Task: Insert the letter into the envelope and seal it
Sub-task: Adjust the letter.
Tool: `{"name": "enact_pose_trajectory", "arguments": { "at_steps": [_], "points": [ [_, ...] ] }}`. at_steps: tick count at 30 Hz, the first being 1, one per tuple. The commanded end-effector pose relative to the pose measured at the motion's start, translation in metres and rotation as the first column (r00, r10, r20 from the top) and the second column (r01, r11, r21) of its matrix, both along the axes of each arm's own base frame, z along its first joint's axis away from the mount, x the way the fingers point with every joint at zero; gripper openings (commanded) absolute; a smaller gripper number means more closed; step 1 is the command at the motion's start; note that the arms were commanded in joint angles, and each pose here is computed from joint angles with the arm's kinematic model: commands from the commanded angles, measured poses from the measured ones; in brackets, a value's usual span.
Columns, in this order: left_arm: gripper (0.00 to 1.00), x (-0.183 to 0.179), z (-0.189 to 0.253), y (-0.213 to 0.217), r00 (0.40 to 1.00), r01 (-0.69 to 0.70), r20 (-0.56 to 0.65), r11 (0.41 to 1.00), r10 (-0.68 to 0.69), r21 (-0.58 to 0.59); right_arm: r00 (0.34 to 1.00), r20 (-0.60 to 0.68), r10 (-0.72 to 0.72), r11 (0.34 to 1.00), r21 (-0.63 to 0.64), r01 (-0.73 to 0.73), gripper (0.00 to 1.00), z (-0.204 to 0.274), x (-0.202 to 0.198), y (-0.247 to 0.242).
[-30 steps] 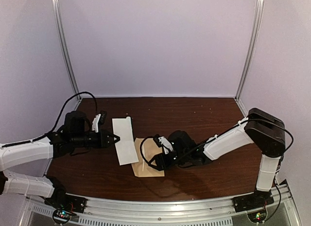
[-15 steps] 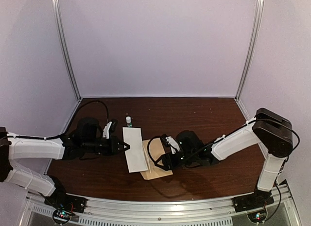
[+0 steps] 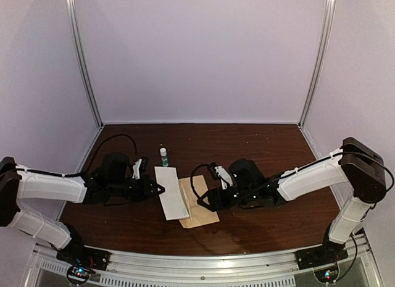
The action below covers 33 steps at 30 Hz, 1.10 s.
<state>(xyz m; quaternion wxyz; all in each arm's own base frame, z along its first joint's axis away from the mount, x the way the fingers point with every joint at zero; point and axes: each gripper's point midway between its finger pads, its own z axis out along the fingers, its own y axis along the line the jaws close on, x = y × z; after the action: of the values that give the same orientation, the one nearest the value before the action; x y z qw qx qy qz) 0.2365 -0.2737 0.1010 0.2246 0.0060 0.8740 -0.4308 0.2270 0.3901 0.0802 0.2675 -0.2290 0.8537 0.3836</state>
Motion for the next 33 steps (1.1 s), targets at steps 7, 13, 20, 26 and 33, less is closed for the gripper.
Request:
{"name": "enact_pose_trajectory", "arguments": {
  "at_steps": [7, 13, 20, 26, 33],
  "points": [
    [0.00, 0.003, 0.002, 0.000, 0.999, 0.007, 0.039, 1.000, -0.007, 0.022, 1.000, 0.022, -0.018, 1.000, 0.016, 0.017, 0.81, 0.016, 0.003, -0.004],
    [0.00, -0.002, 0.035, -0.005, 0.968, 0.119, 0.214, 0.991, -0.130, 0.061, 0.995, 0.101, 0.022, 0.996, 0.080, -0.030, 0.85, 0.060, -0.001, -0.006],
    [0.00, -0.044, 0.082, -0.050, 0.794, 0.419, 0.418, 0.896, -0.441, 0.149, 0.960, 0.260, 0.107, 0.978, 0.144, -0.148, 0.95, 0.147, -0.018, -0.020],
    [0.00, -0.079, 0.106, -0.078, 0.660, 0.574, 0.497, 0.805, -0.563, 0.150, 0.921, 0.323, 0.218, 0.954, 0.130, -0.271, 1.00, 0.200, -0.047, -0.036],
    [0.00, -0.110, 0.121, -0.110, 0.550, 0.687, 0.532, 0.711, -0.644, 0.151, 0.912, 0.288, 0.291, 0.948, 0.043, -0.316, 1.00, 0.211, -0.062, -0.050]
  ]
}}
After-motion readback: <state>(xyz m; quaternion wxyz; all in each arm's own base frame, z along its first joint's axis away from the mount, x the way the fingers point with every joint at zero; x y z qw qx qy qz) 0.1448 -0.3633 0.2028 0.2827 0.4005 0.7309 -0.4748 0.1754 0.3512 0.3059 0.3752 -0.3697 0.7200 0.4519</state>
